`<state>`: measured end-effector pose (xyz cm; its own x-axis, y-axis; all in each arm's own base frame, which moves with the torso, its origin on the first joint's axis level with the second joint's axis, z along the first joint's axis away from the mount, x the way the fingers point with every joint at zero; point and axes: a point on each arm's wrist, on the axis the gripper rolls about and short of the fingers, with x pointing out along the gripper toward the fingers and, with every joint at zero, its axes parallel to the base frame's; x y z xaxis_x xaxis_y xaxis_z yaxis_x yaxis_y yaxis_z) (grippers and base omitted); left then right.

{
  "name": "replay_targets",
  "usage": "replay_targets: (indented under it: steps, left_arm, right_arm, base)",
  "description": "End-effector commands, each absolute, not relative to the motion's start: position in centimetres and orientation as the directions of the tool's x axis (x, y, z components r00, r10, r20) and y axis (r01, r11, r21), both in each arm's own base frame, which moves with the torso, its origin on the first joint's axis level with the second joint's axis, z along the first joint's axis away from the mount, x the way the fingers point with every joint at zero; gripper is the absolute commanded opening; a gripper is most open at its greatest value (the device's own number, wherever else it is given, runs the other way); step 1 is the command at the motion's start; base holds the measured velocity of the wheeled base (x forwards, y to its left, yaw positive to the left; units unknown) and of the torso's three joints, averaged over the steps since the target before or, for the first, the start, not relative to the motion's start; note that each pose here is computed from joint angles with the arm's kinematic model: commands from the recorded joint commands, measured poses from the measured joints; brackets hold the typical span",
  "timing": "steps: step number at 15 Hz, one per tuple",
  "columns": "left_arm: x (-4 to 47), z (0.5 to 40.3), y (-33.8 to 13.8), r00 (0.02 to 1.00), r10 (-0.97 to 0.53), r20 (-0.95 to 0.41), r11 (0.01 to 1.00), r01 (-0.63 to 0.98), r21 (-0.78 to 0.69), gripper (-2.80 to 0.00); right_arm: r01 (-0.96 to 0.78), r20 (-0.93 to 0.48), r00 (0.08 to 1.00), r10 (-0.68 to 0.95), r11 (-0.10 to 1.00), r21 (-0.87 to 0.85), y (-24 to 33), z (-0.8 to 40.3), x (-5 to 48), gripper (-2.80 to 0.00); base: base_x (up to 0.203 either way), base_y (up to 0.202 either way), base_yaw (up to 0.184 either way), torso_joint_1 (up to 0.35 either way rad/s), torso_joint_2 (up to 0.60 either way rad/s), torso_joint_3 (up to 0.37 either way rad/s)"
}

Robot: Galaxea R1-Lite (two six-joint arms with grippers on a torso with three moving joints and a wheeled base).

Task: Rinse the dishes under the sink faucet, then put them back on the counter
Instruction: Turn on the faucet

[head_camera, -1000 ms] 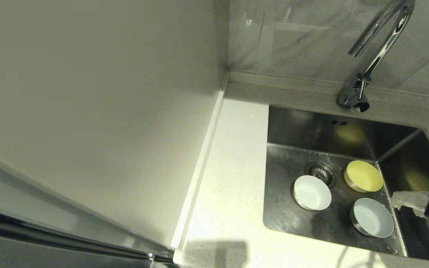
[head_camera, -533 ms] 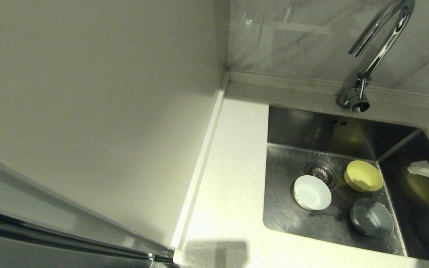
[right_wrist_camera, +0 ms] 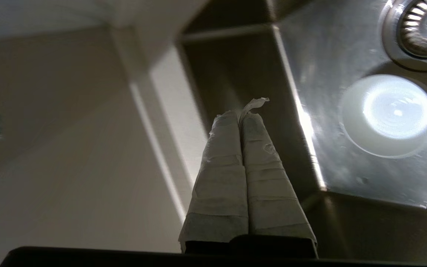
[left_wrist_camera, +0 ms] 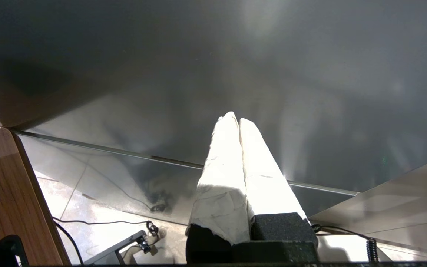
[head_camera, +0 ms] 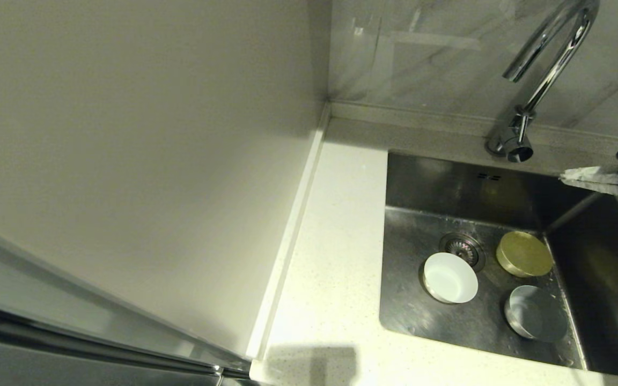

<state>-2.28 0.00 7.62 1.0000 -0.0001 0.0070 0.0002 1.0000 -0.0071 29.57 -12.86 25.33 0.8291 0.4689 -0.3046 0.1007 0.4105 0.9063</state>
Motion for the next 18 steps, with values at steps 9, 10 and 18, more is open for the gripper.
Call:
replay_targets:
  steps: [9, 10, 18]
  left_arm:
    - [-2.3, 7.5, 0.0, 1.0, 0.0, 0.005, 1.0, 0.0, -0.008, -2.8]
    - [-2.3, 7.5, 0.0, 1.0, 0.0, 0.005, 1.0, 0.0, -0.008, -2.8]
    - [-2.3, 7.5, 0.0, 1.0, 0.0, 0.005, 1.0, 0.0, -0.008, -2.8]
  right_arm:
    - [-0.218, 0.077, 0.874, 0.48, 0.246, 0.944, -18.0, 26.2, 32.7, -2.8]
    - [-0.253, 0.111, 0.857, 0.504, 0.223, 0.941, -17.2, 26.6, 32.9, -2.8]
    - [-0.326, 0.164, 0.763, 0.625, 0.153, 0.933, -12.5, 26.1, 35.6, -2.8]
  base:
    - [0.0, 0.0, 0.0, 0.0, 0.0, 0.0]
    - [0.0, 0.0, 0.0, 0.0, 0.0, 0.0]
    - [0.0, 0.0, 0.0, 0.0, 0.0, 0.0]
